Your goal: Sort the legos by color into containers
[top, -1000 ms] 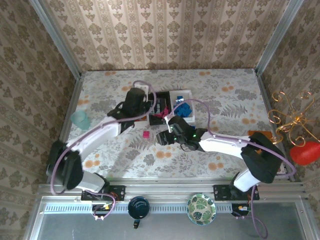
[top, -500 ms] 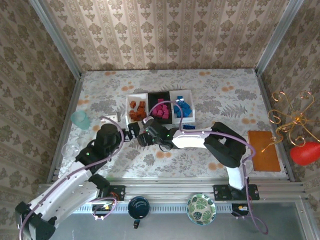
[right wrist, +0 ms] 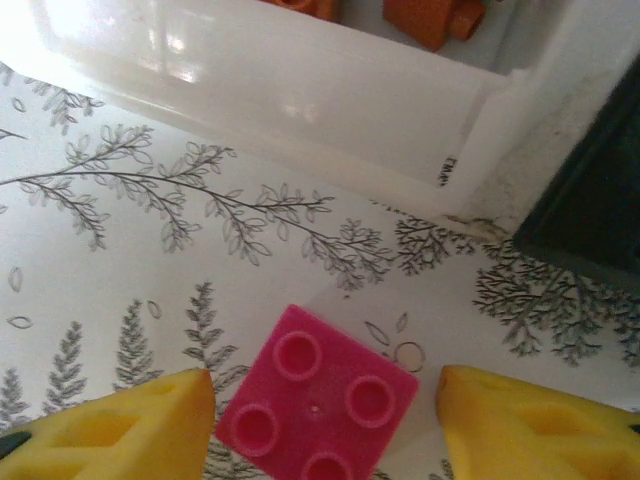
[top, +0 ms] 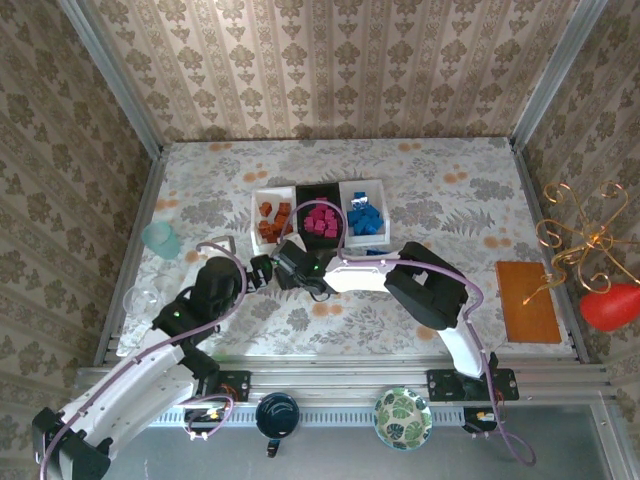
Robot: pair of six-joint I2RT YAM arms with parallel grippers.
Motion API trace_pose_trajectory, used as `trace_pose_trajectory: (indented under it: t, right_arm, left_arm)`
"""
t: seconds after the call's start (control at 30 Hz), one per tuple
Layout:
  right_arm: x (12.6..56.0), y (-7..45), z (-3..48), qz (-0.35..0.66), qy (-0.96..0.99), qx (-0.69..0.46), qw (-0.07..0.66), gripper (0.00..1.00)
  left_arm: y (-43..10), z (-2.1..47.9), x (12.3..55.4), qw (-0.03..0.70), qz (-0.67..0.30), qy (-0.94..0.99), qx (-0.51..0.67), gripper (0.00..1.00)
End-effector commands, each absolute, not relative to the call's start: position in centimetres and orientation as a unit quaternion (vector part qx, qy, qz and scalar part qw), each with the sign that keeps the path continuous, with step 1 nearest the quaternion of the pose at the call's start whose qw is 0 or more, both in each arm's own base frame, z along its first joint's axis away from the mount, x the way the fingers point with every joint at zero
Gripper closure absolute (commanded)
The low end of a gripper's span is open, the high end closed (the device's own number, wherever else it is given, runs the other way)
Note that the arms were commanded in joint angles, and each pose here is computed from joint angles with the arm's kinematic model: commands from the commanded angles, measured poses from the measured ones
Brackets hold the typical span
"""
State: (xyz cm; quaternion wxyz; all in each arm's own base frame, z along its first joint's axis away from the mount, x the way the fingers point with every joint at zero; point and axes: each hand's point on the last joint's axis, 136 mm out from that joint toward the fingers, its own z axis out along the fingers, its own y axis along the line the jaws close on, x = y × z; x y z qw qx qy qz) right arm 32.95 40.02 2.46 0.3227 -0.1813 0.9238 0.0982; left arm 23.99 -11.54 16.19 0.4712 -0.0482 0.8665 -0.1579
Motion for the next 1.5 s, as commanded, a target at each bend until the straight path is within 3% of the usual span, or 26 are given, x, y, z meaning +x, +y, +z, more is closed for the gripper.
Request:
trace_pose_trajectory:
  t: [0.0,0.23,0.47,0.73,0.93,1.03,1.13,1.2,1.47]
  right_arm:
    - [32.7,38.9,1.3,0.065,0.925,-0.188,0.323,0.46]
    - [31.1,38.3,4.0,0.132,0.904,-0.205,0.352,0.68]
    - [30.1,34.5,10.0,0.174,0.881,-0.19,0.398,0.75]
    - [37.1,27.8,13.7,0.171,0.887,-0.098,0.418,0.77]
    - [42.2,25.5,12.7,0.138,0.903,-0.056,0.404,0.77]
    - [43.4,25.2,11.9,0.132,0.91,-0.049,0.39,0.7]
    - [43.7,25.4,11.9,0.132,0.913,-0.051,0.382,0.48]
    - [43.6,25.3,12.5,0.137,0.91,-0.051,0.388,0.4]
    - [39.3,23.5,14.7,0.164,0.9,-0.045,0.401,0.26]
  left_arm:
    - [-12.2,15.7,23.6,0.461,-0.175,0.869,-0.04,0.0]
    - [-12.6,14.9,23.7,0.452,-0.178,0.874,-0.038,0.0]
    - [-13.1,13.6,23.9,0.438,-0.175,0.881,-0.032,0.0]
    - [-13.3,12.8,23.7,0.428,-0.178,0.886,-0.029,0.0]
    - [-13.4,12.9,23.8,0.427,-0.179,0.886,-0.03,0.0]
    - [-13.5,12.9,23.9,0.427,-0.18,0.886,-0.028,0.0]
    - [-13.6,12.9,24.0,0.425,-0.18,0.887,-0.027,0.0]
    - [-13.7,12.9,24.0,0.424,-0.183,0.887,-0.027,0.0]
    - [-13.7,12.8,24.2,0.424,-0.184,0.886,-0.029,0.0]
